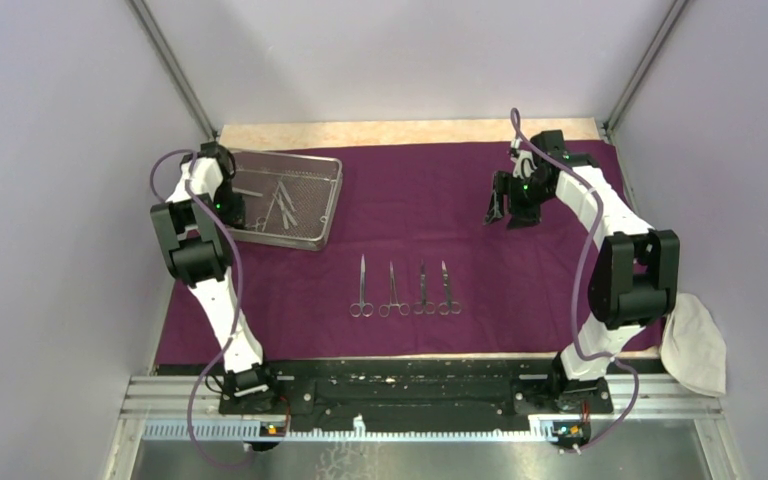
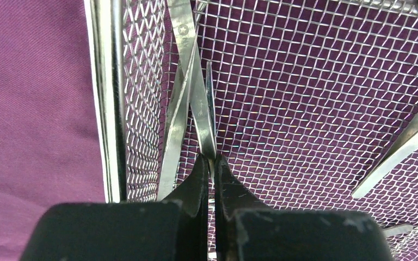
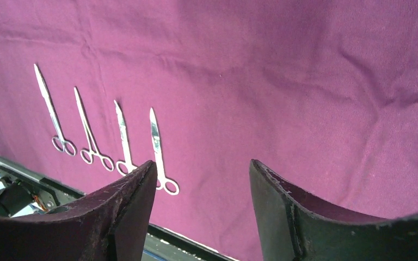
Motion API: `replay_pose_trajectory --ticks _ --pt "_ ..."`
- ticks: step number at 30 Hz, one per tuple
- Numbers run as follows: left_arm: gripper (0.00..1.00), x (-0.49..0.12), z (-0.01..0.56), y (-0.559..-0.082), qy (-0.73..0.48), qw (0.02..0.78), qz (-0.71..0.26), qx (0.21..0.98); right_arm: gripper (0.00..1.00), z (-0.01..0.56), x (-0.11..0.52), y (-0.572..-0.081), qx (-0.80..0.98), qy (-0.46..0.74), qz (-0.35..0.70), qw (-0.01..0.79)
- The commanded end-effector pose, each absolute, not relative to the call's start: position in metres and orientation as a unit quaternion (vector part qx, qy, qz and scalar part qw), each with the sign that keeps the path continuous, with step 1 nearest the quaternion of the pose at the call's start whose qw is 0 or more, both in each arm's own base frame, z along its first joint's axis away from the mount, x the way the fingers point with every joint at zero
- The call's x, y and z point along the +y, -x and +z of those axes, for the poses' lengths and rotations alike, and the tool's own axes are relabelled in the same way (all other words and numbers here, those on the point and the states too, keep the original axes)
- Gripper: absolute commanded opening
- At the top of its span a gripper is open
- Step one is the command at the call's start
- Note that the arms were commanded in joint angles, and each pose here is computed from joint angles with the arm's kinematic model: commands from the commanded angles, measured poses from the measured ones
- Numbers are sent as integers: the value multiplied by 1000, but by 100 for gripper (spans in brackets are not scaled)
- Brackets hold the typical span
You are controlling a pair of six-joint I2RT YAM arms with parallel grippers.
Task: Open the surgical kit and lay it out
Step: Adjust the medical item in the container.
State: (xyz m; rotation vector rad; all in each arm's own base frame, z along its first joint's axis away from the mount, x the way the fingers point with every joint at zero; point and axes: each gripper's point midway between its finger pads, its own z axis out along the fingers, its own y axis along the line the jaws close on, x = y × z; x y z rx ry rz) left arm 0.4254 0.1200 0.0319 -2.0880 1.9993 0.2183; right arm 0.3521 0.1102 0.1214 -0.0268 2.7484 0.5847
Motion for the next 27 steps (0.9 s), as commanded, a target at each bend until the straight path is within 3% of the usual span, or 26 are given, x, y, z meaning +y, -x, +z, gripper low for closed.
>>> replay_pose_trajectory --ticks 1,10,19,20,21,22,23,25,27 --pt "0 116 61 -451 721 165 22 672 62 155 113 -360 951 24 221 217" --pt "0 97 95 -474 704 197 -22 682 62 154 115 -355 949 24 228 214" --pt "0 59 88 -495 653 192 -55 730 62 152 117 -354 949 23 233 213" --pt "3 54 85 -493 649 185 -54 736 62 152 117 -354 949 23 233 212" --pt "15 51 83 -492 641 183 -52 744 62 152 117 -353 949 23 233 213" --pt "34 52 82 -491 631 186 -45 752 62 151 117 -353 949 24 232 212" --pt "45 54 84 -490 619 193 -36 761 62 151 116 -353 949 25 231 212" --pt "54 67 88 -488 581 214 -3 785 62 152 116 -353 949 25 231 214" --pt "56 80 92 -489 546 237 25 804 62 152 117 -352 949 25 233 212"
